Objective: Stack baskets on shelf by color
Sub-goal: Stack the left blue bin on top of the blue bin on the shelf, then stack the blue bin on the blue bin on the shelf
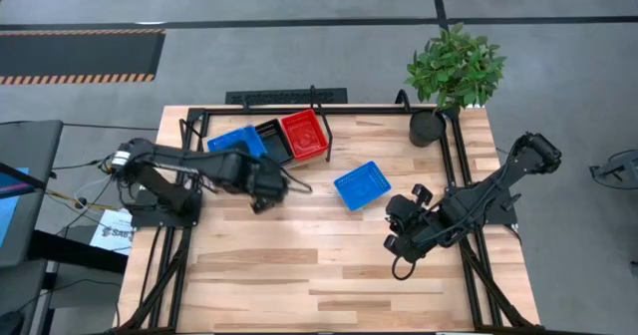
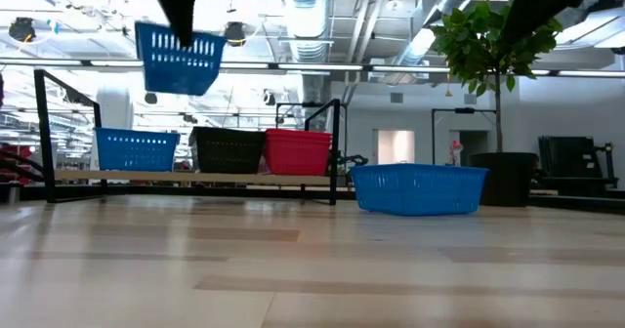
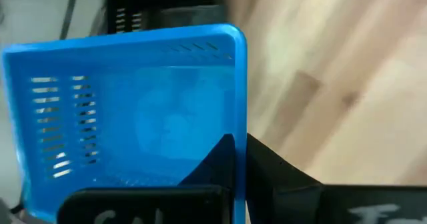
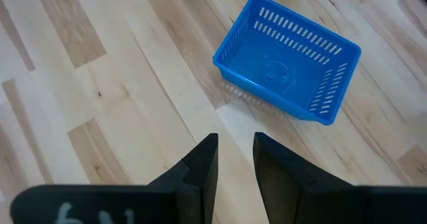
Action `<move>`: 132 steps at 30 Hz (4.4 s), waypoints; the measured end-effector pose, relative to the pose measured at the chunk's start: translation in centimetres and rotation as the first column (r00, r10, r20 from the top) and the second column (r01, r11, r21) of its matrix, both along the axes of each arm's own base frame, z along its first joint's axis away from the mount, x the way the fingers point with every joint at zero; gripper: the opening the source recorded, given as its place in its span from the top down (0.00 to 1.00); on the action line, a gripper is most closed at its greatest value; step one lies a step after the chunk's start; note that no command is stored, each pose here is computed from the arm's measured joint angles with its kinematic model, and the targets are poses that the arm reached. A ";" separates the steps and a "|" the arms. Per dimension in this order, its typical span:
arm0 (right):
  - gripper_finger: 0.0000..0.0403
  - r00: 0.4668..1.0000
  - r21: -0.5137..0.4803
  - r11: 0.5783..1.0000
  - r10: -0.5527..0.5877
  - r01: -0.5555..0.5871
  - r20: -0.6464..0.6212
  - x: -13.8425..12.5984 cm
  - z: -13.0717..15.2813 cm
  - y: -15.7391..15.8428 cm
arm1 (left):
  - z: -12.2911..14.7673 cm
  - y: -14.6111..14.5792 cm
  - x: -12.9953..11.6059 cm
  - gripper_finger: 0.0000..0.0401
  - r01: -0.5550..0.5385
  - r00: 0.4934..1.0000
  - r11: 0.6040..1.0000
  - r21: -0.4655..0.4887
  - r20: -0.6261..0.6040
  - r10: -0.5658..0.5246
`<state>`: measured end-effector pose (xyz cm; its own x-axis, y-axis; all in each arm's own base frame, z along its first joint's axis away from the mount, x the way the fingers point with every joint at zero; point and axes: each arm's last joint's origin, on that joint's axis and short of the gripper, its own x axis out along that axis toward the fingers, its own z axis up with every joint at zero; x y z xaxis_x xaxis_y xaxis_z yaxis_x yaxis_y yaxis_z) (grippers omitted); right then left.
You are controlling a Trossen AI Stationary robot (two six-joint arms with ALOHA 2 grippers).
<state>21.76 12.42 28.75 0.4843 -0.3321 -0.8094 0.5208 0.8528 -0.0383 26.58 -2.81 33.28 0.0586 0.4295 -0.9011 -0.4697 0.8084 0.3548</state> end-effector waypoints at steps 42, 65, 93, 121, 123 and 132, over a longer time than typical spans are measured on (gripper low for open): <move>0.71 1.000 -0.008 1.000 -0.003 0.003 -0.006 0.2 0.0 -0.4 | -4.8 6.6 -6.9 1.00 0.065 0.998 0.995 -0.069 0.000 -0.065; 0.71 1.000 -0.010 1.000 0.013 -0.013 -0.009 0.1 0.0 -0.1 | -6.7 6.6 -7.9 1.00 0.035 0.998 0.996 -0.079 -0.058 -0.039; 0.71 1.000 -0.011 1.000 0.015 -0.015 -0.010 0.1 0.0 -0.1 | -7.8 6.5 -7.6 1.00 0.064 0.997 0.993 -0.103 -0.026 -0.067; 0.71 1.000 -0.010 1.000 0.014 -0.014 -0.009 0.1 0.0 -0.1 | -0.3 3.9 -2.6 0.56 0.438 0.795 0.898 0.045 0.447 -0.410; 0.71 1.000 -0.010 1.000 0.014 -0.014 -0.009 0.1 0.0 -0.1 | 0.0 3.2 -0.9 0.56 0.501 0.709 0.855 0.135 0.503 -0.495; 0.71 1.000 -0.004 1.000 0.015 -0.015 -0.012 0.1 0.0 -0.1 | -6.0 2.2 7.3 0.55 0.718 0.553 0.658 0.229 0.386 -0.738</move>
<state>21.83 12.31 28.74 0.4794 -0.3279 -0.8141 0.5073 0.8604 -0.0478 33.84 -0.62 27.29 0.7221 0.1035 -0.6840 0.1703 0.9317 0.3207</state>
